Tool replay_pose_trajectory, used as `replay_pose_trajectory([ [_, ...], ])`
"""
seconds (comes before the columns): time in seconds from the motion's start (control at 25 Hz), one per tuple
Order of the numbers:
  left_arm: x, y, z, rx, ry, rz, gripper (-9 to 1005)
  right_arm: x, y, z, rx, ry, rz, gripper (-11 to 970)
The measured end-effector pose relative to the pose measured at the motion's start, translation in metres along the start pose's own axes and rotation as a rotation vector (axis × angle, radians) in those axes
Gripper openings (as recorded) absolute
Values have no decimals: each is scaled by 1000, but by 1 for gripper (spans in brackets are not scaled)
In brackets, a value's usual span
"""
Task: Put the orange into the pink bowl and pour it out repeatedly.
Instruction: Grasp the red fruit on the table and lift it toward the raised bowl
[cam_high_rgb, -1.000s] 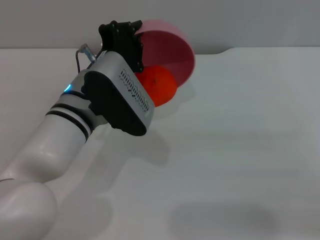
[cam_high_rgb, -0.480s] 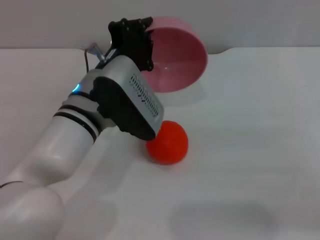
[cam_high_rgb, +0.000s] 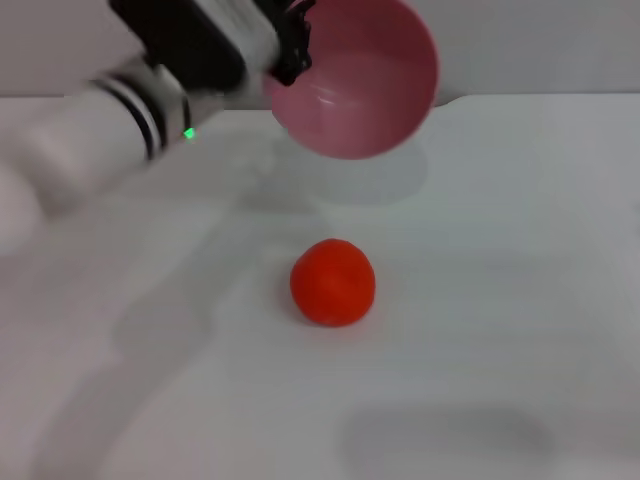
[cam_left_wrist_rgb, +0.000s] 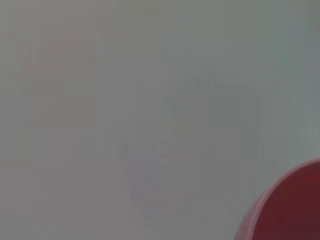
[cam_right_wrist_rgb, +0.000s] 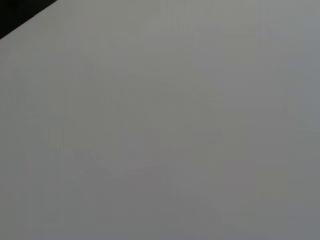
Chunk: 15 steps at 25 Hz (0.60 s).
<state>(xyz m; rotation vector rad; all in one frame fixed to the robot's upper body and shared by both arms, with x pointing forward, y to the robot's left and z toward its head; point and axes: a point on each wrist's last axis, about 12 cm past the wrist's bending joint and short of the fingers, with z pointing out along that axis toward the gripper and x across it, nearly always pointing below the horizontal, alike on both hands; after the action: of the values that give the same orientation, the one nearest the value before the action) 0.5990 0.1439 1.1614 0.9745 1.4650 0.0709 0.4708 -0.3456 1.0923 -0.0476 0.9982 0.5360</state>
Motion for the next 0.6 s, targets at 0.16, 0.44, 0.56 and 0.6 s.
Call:
replay_pose_trajectory([
  [0.16,-4,53,14,240,90,-299,43,3,-1,0,-31,64,43,719],
  [0.44,-18,103,11,454,266,-470,43,13,-9,11,-134,322,106,719],
  [0.56,-20,106,9,458,296,-469,43,16,-15,19,-185,484,142,720],
  [0.6,-28,116,3,435,361,-469,43,15,-16,22,-204,538,143,720],
])
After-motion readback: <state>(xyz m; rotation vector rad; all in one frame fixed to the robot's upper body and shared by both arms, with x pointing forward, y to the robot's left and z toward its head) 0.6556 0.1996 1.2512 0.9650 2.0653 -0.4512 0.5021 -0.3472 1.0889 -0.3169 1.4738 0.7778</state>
